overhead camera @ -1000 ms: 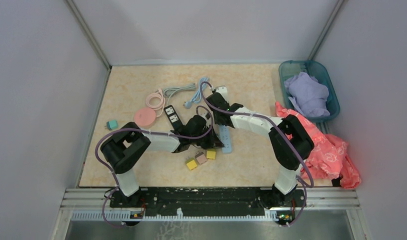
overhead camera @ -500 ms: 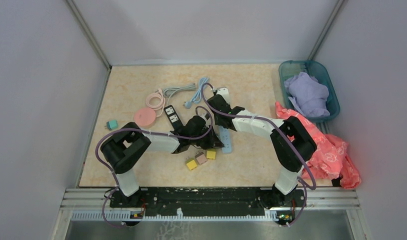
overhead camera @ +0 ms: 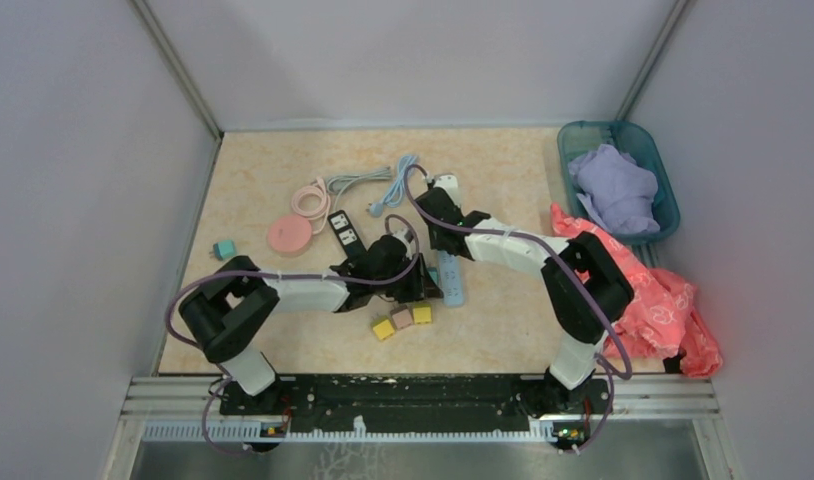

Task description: Insert the plug

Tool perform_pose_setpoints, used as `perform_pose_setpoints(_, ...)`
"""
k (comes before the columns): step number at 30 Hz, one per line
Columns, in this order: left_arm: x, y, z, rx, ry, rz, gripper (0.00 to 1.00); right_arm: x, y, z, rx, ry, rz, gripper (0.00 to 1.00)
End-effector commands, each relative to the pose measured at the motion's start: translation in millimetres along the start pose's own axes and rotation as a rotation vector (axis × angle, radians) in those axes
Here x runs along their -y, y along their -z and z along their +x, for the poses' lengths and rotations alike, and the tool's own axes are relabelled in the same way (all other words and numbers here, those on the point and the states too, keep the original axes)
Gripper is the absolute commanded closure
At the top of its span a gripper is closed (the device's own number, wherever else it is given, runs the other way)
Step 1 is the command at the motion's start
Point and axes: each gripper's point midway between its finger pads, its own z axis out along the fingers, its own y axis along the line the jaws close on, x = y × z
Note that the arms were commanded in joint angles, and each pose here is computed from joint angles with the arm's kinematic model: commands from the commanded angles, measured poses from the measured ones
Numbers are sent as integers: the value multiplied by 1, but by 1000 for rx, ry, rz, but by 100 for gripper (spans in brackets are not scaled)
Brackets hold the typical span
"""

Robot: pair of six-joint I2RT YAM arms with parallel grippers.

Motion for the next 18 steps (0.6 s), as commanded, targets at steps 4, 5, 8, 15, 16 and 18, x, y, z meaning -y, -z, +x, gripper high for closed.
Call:
perform_pose_setpoints(4, -5, 28, -18, 101, -81, -65, 48, -9, 7, 0, -28, -20, -84, 66)
perform_pose_setpoints(5, -6, 32, -20, 112, -89, -78, 47, -10, 11, -4, -16, -22, -95, 63)
perform_pose_setpoints(8, -11, 39, -27, 143, -121, -117, 43, -13, 20, -12, 15, -28, -128, 54)
perform_pose_setpoints(15, -17, 45, -42, 175, -231, -144, 33, -3, 62, -33, 141, -40, -198, 33)
perform_pose_setpoints(16, -18, 46, -45, 178, -253, -144, 32, -1, 68, -35, 162, -42, -206, 31)
perform_pose_setpoints(18, -18, 46, -48, 177, -302, -150, 29, 5, 80, -37, 203, -40, -220, 27)
